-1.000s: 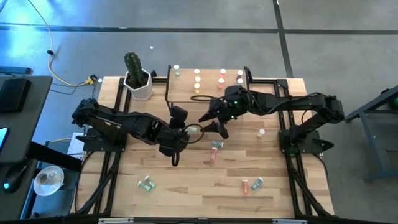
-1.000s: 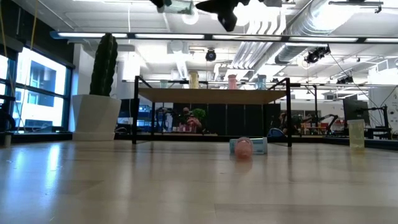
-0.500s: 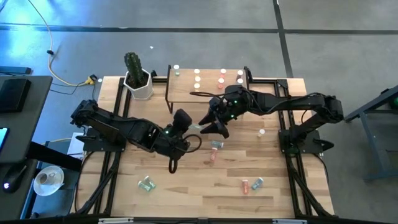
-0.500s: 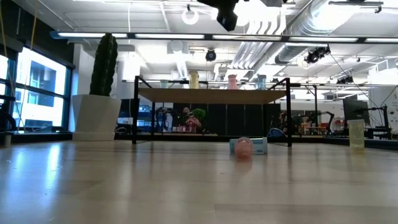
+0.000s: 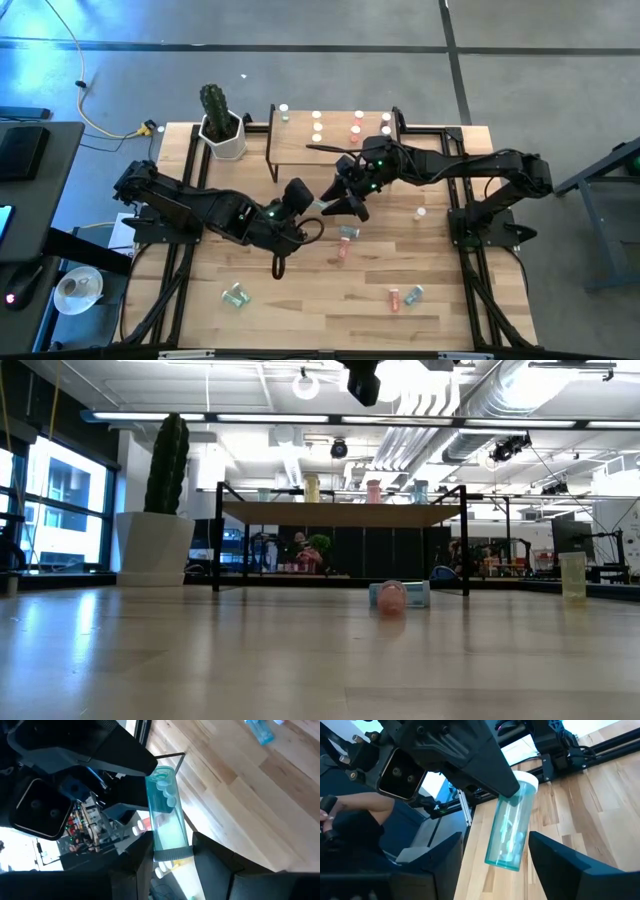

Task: Pick and place medicine bottles onto shelf by color
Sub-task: Adjust the light blue pill bottle on the shelf

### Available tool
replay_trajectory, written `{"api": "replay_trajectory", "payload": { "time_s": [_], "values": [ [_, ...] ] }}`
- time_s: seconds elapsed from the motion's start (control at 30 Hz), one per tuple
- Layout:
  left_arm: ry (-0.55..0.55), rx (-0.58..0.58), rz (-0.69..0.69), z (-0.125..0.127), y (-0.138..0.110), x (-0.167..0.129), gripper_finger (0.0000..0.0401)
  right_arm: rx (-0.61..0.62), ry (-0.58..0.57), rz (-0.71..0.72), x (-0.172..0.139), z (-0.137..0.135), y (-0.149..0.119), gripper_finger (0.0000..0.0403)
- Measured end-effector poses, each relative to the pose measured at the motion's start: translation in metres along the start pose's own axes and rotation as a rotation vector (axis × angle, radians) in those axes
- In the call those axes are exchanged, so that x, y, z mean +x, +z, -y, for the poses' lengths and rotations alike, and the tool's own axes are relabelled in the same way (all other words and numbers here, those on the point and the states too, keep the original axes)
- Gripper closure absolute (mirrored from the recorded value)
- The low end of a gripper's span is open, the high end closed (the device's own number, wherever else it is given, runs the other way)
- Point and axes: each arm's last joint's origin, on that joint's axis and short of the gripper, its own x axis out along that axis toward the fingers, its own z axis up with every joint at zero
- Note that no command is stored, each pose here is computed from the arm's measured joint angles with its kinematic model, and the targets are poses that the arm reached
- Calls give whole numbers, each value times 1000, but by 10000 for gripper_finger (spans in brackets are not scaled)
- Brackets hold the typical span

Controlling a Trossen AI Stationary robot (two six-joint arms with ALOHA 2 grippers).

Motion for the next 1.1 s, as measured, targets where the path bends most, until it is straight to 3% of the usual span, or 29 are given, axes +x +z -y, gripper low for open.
{"api": "replay_trajectory", "payload": {
  "time_s": [0.77, 1.1],
  "values": [
    [21, 1, -19, -1, 0, 0, 279, 21, -2, -11, 0, 0, -1, 291],
    [9, -22, -5, -1, 0, 0, 279, 25, -16, -22, 0, 1, -3, 303]
  ]
}}
